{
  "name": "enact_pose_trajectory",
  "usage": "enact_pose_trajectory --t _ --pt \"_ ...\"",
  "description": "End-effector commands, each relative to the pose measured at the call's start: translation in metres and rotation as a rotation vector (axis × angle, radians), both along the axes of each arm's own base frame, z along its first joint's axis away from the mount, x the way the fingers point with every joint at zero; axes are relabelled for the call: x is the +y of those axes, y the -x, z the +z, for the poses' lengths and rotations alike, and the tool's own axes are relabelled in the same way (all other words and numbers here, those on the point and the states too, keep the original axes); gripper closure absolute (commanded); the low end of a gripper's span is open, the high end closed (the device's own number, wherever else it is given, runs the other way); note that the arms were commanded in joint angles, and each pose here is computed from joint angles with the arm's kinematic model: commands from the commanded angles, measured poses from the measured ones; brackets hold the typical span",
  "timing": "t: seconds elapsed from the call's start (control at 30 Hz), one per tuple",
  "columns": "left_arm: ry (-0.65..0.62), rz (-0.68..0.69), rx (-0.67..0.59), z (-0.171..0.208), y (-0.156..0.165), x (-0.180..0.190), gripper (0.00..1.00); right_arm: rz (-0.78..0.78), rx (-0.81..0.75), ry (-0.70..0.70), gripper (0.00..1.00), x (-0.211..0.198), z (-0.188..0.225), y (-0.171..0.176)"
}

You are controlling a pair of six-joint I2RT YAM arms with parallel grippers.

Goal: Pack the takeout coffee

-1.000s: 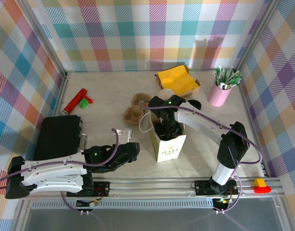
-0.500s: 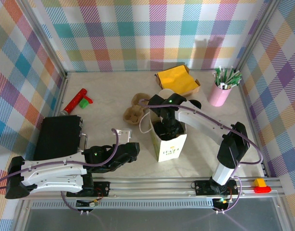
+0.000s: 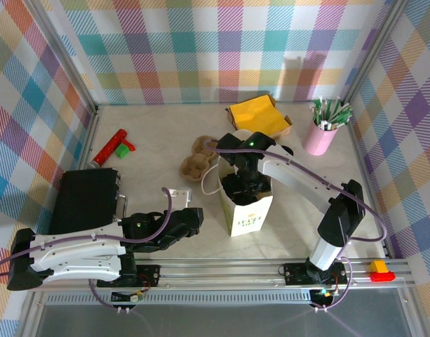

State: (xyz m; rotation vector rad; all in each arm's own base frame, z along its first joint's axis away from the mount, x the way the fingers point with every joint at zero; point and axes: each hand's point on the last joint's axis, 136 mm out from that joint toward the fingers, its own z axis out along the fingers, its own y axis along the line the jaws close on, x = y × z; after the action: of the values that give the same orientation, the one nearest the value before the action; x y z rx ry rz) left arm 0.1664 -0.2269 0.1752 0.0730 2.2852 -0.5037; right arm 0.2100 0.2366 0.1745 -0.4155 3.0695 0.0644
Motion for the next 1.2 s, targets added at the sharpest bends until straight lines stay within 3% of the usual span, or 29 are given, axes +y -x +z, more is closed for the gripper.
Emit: enact_pose_trajectory --t 0.0,1.17 --pt "0.025 0.002 -0.027 0.011 -0.001 0.0 0.69 -0.023 -0.026 -0.016 0.13 -0.007 0.021 0.002" --pt "0.03 -0.002 -0.035 0.015 -0.002 -0.003 0.7 0.008 -0.102 -0.072 0.13 -0.006 0.076 -0.001"
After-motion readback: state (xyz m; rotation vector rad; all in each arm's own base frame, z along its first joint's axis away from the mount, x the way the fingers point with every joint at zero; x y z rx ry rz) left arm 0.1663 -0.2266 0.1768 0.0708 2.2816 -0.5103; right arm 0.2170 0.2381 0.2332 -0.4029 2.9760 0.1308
